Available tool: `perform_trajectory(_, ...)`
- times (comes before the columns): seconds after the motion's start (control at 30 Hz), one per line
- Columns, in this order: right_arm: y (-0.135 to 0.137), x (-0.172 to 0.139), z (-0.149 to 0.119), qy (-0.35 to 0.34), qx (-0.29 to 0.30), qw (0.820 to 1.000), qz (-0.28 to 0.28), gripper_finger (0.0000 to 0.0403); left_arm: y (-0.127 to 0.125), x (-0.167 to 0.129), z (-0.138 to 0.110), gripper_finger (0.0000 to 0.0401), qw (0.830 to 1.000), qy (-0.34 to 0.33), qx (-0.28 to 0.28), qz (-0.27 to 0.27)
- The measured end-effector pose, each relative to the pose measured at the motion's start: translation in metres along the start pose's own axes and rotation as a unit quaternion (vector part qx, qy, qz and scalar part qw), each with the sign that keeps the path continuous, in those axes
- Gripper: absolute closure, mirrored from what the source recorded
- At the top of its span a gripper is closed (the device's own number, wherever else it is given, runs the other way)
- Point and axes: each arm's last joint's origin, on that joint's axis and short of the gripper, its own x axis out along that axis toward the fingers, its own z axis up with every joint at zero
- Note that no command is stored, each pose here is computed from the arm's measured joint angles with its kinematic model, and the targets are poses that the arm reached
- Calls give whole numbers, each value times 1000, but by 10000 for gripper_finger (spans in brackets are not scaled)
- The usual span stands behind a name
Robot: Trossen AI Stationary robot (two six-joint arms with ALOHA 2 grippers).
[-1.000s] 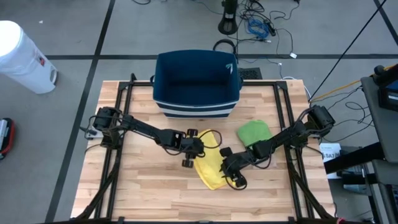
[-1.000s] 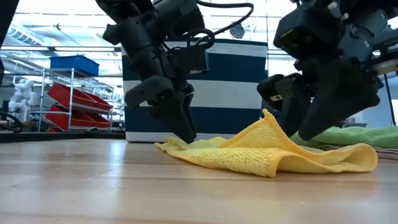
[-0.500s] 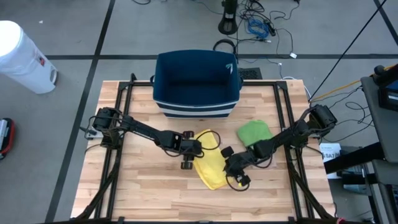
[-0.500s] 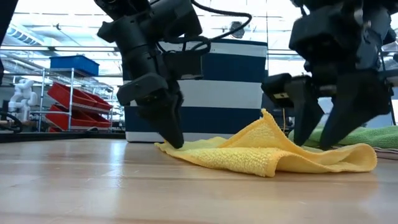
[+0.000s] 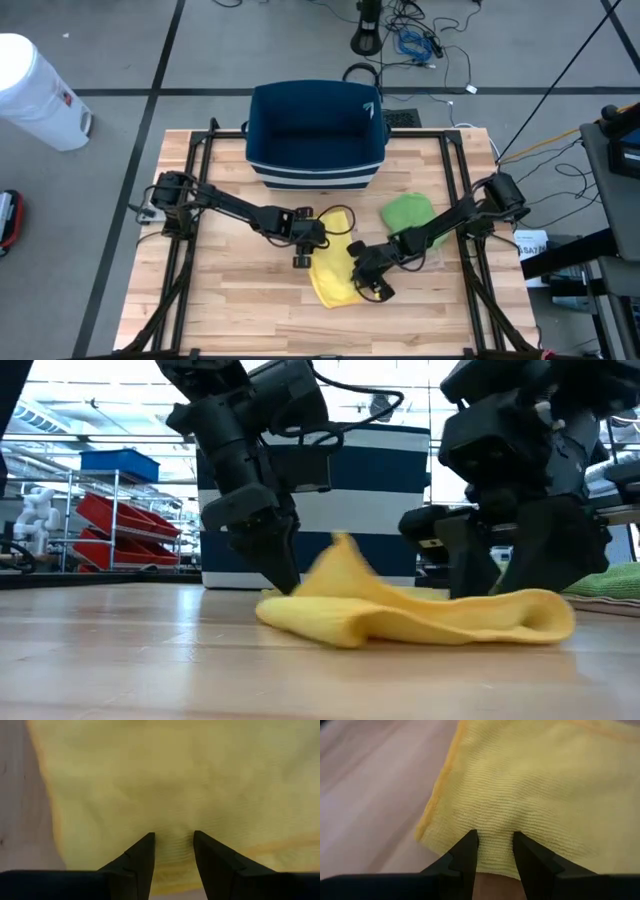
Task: Fold towel
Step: Fold the yellow towel
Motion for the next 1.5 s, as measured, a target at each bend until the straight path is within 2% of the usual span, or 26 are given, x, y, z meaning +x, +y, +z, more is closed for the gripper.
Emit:
perform_trajectory(0.2,1,9,8,-65,21,998,-17,284,10,16,-1,259,1000,1,30,-3)
perform_trajectory(0.4,3,10,10,-71,34,996,-40,284,17,23,0,259,999,-8,42,-6)
perform_trajectory(0.57,7,5,13,-75,25,996,-39,284,18,13,5,259,998,-36,45,4)
perform_trajectory(0.83,11,-34,30,-87,-15,992,-85,284,14,-12,15,259,996,-75,48,21)
perform_trajectory(0.97,29,-34,32,-90,-76,992,-39,284,4,-15,16,259,995,-82,56,17)
perform_trajectory(1.13,55,-12,21,-63,-143,988,-6,284,-21,-18,16,259,992,-86,87,-11)
perform_trajectory(1.33,66,-1,21,-81,-176,979,-58,278,-51,-21,13,259,988,-93,121,-36)
perform_trajectory(1.5,64,-2,25,-98,-180,976,-75,245,-70,-24,9,259,984,-94,141,-51)
